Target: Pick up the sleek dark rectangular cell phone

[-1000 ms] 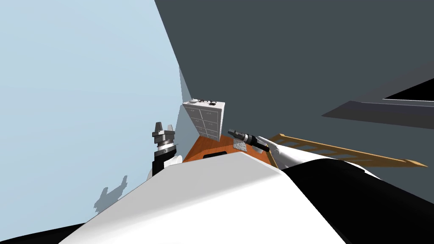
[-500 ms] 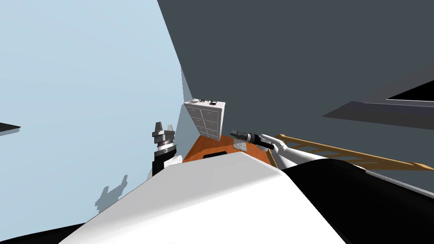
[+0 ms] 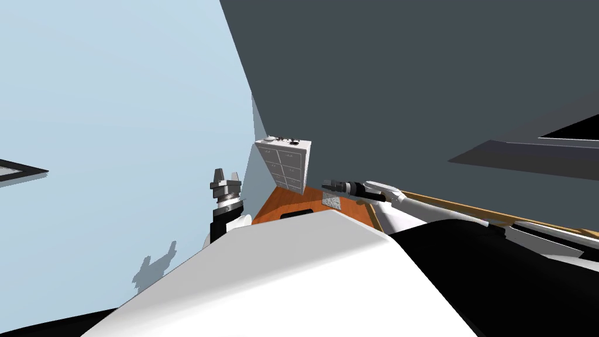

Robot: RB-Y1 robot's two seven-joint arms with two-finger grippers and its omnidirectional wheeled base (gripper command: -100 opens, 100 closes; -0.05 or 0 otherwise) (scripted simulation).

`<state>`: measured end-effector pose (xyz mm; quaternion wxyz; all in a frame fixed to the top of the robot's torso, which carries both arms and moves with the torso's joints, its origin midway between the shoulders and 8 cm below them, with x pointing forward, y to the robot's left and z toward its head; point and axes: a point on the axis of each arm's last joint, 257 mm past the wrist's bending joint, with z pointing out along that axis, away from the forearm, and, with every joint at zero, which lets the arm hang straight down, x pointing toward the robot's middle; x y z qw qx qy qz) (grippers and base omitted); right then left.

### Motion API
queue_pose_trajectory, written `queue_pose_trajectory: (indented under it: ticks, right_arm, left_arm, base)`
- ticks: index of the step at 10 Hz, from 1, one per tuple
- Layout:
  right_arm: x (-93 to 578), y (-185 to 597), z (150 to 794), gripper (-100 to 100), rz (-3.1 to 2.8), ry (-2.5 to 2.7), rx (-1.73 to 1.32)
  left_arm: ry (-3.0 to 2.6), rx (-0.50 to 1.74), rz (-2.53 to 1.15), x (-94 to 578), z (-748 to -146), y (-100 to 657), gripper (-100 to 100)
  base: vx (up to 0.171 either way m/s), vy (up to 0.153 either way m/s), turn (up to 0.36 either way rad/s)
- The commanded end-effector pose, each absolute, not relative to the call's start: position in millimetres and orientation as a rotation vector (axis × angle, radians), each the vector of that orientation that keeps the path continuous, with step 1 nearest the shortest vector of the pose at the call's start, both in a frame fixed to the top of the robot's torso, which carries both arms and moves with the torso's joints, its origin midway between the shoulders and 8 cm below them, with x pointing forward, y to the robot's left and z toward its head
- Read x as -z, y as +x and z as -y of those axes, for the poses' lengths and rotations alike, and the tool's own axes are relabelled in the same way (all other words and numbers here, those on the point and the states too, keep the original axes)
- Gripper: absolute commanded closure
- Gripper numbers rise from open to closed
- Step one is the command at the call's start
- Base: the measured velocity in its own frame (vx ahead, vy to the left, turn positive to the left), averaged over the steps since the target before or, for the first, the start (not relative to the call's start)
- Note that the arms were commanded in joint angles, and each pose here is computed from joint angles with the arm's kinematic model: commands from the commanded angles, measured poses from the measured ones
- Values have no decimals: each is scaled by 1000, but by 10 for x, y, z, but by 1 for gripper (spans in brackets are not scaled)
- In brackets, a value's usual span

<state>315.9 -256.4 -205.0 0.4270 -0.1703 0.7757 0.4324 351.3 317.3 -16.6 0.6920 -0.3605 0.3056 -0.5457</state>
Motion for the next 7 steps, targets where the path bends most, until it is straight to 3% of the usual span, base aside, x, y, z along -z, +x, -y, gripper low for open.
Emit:
queue_pose_trajectory:
  ticks: [1, 7]
  right_arm:
    - [2109, 3144, 2747, -100, -1991, -465, -1041]
    - [2115, 3129, 3241, -100, -2136, -598, -909]
  left_arm:
    - [-806, 1219, -683, 166, -3173, 3513, 0]
    - [-806, 1219, -683, 166, -3173, 3513, 0]
  base:
    - [-10, -4, 70]
    - [1, -4, 46]
